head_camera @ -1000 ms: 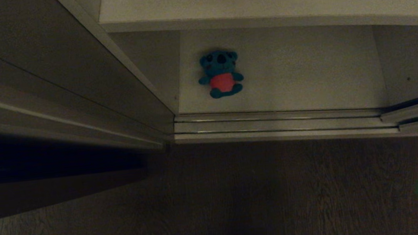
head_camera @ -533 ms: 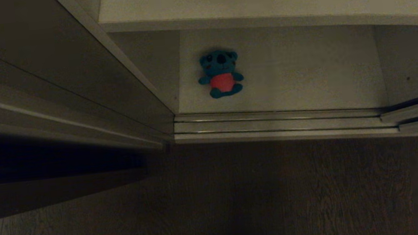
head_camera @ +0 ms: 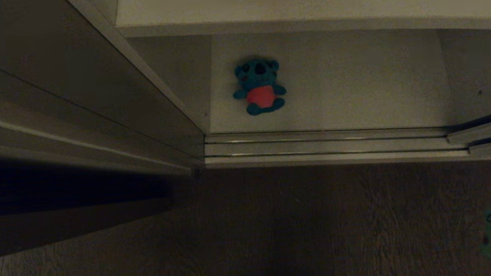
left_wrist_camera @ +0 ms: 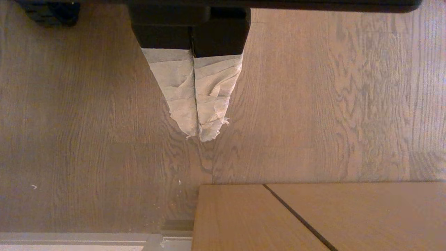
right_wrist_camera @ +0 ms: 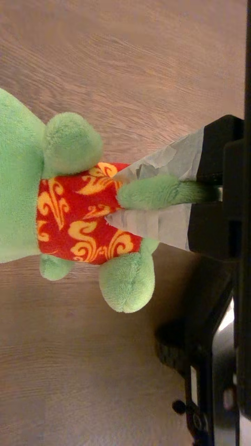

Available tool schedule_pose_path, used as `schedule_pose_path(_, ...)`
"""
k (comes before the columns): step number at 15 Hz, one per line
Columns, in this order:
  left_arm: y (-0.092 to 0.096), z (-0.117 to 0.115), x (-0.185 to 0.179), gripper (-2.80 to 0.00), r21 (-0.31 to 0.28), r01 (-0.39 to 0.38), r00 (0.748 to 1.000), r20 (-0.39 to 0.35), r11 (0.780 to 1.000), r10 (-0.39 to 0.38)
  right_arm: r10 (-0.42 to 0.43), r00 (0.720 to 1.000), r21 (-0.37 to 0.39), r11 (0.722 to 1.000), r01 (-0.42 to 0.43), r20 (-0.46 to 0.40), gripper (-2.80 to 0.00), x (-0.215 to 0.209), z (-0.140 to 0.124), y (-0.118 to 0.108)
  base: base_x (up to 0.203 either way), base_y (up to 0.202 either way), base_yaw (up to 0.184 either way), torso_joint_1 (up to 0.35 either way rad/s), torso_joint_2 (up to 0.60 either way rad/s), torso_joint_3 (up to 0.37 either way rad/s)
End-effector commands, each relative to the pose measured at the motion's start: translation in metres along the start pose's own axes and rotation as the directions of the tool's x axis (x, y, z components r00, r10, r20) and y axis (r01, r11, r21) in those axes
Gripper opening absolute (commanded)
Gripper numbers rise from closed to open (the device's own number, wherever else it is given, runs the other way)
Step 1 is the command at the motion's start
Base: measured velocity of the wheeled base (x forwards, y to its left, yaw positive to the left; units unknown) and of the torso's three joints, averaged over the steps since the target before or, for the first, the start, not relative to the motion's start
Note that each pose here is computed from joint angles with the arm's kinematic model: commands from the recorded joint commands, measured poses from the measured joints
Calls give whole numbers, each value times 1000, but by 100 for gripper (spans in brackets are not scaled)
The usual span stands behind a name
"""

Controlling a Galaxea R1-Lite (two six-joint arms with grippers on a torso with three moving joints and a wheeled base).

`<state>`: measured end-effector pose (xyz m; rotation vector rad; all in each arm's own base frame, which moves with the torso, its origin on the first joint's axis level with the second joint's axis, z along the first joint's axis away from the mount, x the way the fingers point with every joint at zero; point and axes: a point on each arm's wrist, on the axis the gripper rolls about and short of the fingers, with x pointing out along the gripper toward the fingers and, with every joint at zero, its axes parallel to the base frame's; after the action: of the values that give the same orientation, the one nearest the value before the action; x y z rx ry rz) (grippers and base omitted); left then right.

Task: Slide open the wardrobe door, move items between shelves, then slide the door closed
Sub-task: Place the green doll on the lower shelf

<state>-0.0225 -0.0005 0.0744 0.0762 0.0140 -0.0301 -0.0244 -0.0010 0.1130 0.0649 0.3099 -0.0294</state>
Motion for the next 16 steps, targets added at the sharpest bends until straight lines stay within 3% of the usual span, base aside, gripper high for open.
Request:
schedule_pose_path(1, 0, 0, 0, -280, 0, 1, 1000, 0, 1000, -1, 3, 996, 15, 1000, -2, -88, -280, 8, 7, 1, 0, 0, 0, 0, 0, 0)
schedule_pose_path(8, 0, 0, 0, -280, 0, 1, 1000, 0, 1000, -1, -4, 928, 76, 997, 35, -373, -280, 58, 38, 5, 0, 0, 0, 0, 0, 0)
schedule_pose_path(12, 0, 0, 0, -280, 0, 1, 1000, 0, 1000, -1, 22, 892, 111, 993, 32, -452, -280, 102, 41, 7, 0, 0, 0, 0, 0, 0)
schedule_pose_path(16, 0, 0, 0, -280, 0, 1, 1000, 0, 1000, -1, 67, 900, 186, 982, 16, -430, -280, 141, 62, 0, 0, 0, 0, 0, 0, 0)
